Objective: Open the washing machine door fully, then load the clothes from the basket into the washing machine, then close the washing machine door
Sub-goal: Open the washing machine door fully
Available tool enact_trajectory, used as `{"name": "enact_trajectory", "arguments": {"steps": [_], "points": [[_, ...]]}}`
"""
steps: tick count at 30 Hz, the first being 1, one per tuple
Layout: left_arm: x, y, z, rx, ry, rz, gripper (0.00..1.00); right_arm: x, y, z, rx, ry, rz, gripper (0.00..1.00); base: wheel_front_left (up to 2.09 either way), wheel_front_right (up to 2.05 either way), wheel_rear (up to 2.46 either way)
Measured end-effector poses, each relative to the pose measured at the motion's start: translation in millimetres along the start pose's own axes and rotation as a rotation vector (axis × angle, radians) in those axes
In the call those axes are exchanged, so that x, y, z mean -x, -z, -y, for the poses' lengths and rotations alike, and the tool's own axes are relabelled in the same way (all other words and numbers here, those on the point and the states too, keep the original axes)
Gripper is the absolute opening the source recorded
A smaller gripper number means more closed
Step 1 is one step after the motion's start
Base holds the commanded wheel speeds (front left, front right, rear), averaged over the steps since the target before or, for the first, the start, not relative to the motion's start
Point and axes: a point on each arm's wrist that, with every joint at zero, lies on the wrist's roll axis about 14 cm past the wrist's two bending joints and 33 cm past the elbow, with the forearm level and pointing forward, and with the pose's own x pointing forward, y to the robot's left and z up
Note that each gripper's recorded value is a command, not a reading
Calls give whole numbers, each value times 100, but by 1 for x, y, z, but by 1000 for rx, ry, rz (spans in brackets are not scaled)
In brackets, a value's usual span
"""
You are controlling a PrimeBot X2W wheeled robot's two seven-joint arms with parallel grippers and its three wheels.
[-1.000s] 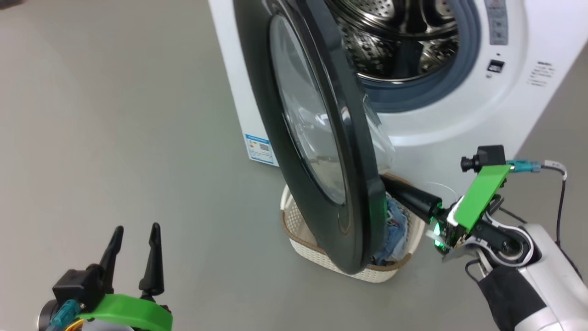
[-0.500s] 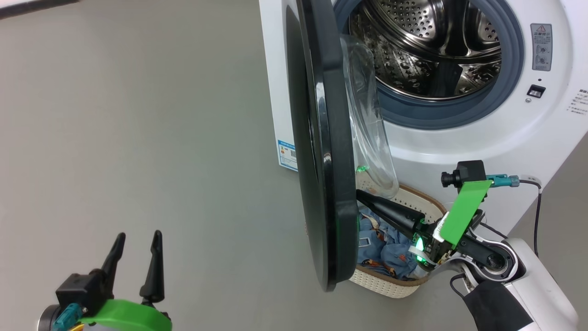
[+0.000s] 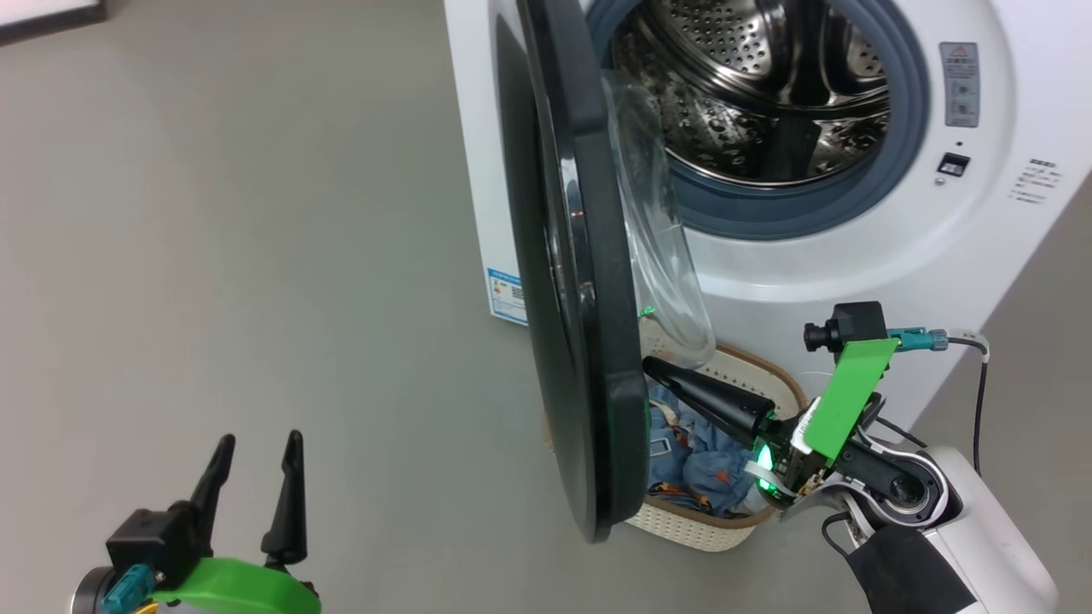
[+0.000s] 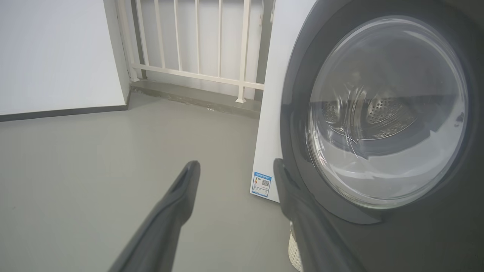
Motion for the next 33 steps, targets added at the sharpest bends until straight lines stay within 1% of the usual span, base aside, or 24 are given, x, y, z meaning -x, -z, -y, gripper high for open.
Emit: {"name": "enact_trajectory", "arguments": {"steps": [3,4,5,6,7,11,14,15,21,25,33], "points": [[-3,1,7,4,23,1,100,7,-3,1,3,9,28,0,0,0,0],[-4,1,10,5,31,0,100,10,-5,1,3,11,38,13,0,0,0],[-5,1,12,7,40,-1,100,13,-6,1,5,15,50,36,0,0,0],[-7,2,15,8,48,-2,100,16,-8,1,8,18,65,49,0,0,0],[-8,3,18,9,58,-3,100,20,-12,0,15,19,84,99,0,0,0],[-13,7,30,12,91,-14,100,35,-26,-5,40,21,158,100,0,0,0],[-15,12,39,16,117,-28,100,50,-38,-7,96,45,229,100,0,0,0],[-15,12,39,16,117,-28,100,50,-38,-7,96,45,229,100,0,0,0],[-26,17,63,30,186,-37,100,84,-61,-11,232,114,390,100,0,0,0],[-32,20,80,36,232,-43,100,108,-64,-9,319,169,469,100,0,0,0],[-43,26,112,44,313,-55,100,164,-74,-12,490,262,672,100,0,0,0]]}}
